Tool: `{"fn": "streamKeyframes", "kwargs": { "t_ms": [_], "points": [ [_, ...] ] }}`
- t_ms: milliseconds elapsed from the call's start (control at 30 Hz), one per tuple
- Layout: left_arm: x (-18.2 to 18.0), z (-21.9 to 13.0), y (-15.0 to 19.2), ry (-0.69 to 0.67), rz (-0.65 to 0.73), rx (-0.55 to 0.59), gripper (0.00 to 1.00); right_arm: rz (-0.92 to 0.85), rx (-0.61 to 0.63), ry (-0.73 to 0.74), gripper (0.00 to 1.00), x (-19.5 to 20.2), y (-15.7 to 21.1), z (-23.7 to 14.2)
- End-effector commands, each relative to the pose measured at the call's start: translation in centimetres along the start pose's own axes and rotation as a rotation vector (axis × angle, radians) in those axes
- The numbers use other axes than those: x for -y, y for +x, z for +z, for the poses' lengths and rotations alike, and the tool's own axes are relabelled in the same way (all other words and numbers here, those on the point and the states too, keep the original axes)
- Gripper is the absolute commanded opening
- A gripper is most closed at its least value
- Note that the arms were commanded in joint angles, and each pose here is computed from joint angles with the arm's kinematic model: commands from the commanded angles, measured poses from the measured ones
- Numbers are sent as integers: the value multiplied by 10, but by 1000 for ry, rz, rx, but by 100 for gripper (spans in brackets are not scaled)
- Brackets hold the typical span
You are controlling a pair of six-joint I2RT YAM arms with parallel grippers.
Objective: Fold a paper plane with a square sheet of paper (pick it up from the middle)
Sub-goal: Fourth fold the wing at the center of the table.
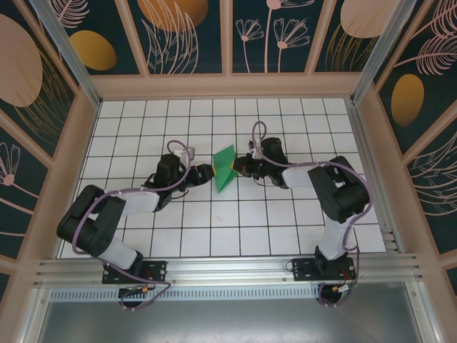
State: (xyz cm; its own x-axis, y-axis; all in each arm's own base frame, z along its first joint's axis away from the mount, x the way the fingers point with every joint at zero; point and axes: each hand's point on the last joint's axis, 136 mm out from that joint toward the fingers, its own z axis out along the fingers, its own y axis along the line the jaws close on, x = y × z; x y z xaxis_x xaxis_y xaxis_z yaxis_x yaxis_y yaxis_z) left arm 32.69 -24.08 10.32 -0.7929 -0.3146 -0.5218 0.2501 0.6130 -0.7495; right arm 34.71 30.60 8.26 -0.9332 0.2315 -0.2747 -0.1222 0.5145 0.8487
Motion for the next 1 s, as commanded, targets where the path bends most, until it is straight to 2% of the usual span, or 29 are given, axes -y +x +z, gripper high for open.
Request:
{"fn": "streamKeyframes", "kwargs": {
  "t_ms": [0,167,367,600,700,967],
  "points": [
    [-3,-17,-10,-61,98,61,54,-26,166,137,2,-4,-14,-15],
    [4,-34,-10,-35,203,122,73,76,251,273,1,11,-8,-19],
    [10,-37,-5,-3,388,153,82,194,297,376,1,16,0,-9],
    [-4,-15,11,-30,518,93,77,338,258,474,1,31,12,12],
    [5,-15,23,33,586,115,75,385,228,471,1,33,19,16],
    [1,2,36,24,700,91,68,483,170,452,0,27,29,21]
  ]
}}
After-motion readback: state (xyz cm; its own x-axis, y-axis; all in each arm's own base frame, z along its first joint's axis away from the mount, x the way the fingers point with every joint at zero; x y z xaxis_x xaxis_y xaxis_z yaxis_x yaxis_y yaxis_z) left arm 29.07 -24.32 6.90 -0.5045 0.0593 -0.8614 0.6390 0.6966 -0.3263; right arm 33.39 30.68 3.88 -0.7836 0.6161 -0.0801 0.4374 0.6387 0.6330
